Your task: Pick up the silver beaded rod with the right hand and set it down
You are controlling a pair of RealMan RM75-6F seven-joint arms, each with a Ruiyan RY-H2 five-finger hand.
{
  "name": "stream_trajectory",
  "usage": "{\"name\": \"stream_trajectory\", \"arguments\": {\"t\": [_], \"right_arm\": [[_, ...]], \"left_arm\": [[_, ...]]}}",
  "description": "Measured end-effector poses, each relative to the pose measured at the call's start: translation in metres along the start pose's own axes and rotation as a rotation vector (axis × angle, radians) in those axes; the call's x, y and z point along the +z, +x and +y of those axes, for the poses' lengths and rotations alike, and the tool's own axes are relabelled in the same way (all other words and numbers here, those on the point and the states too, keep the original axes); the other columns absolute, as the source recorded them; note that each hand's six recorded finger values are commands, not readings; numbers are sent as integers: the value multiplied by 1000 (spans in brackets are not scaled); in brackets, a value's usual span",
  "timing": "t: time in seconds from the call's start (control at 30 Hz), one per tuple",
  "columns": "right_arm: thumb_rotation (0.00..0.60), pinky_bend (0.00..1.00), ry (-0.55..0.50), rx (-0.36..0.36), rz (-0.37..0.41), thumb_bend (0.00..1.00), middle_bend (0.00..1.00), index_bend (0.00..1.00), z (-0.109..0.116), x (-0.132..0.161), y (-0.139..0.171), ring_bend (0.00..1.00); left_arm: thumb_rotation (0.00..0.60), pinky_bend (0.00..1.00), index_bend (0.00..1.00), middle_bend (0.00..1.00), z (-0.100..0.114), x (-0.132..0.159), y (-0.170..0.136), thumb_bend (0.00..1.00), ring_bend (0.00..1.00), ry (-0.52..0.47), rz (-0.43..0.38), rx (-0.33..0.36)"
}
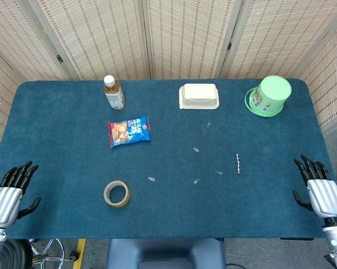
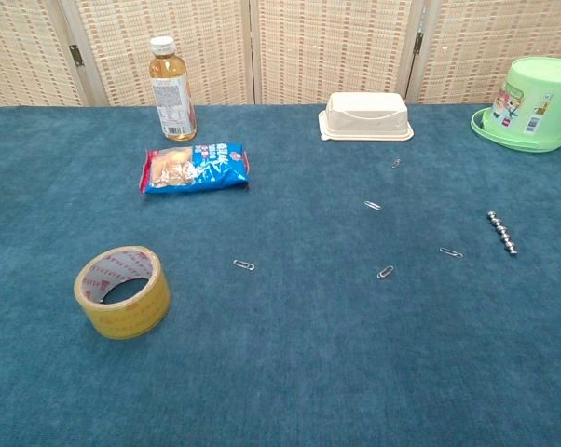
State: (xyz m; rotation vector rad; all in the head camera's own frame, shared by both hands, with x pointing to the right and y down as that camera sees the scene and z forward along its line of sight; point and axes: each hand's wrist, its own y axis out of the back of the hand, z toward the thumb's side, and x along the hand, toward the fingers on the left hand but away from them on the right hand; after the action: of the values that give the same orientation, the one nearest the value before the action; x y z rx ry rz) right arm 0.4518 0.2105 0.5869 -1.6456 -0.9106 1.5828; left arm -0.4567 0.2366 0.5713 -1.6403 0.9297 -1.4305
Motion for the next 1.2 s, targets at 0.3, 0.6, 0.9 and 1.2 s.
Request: {"name": "stream_trajectory", "arguments": {"t": [0.3, 0.6, 0.9, 1.2], "right_arm": [[600, 0, 29, 12, 46, 411, 0, 8, -7, 11, -9, 0], [600, 0, 109, 31, 181, 411, 0, 53, -14, 18, -35, 0], [600, 0, 271, 38, 360, 411, 0, 185, -27, 24, -73, 0], [600, 0, 416, 40, 539, 411, 0, 280, -58, 38, -97, 0]], "left_arm": [[600, 80, 0, 61, 3, -4, -2, 392, 114, -4, 17, 11], [600, 73, 0, 61, -1, -8, 2, 392, 114, 4, 32, -6], [600, 74, 0, 61, -4, -11, 7, 392, 114, 12, 55, -16], [600, 74, 0, 61, -5, -13, 10, 392, 114, 11, 63, -21]]}}
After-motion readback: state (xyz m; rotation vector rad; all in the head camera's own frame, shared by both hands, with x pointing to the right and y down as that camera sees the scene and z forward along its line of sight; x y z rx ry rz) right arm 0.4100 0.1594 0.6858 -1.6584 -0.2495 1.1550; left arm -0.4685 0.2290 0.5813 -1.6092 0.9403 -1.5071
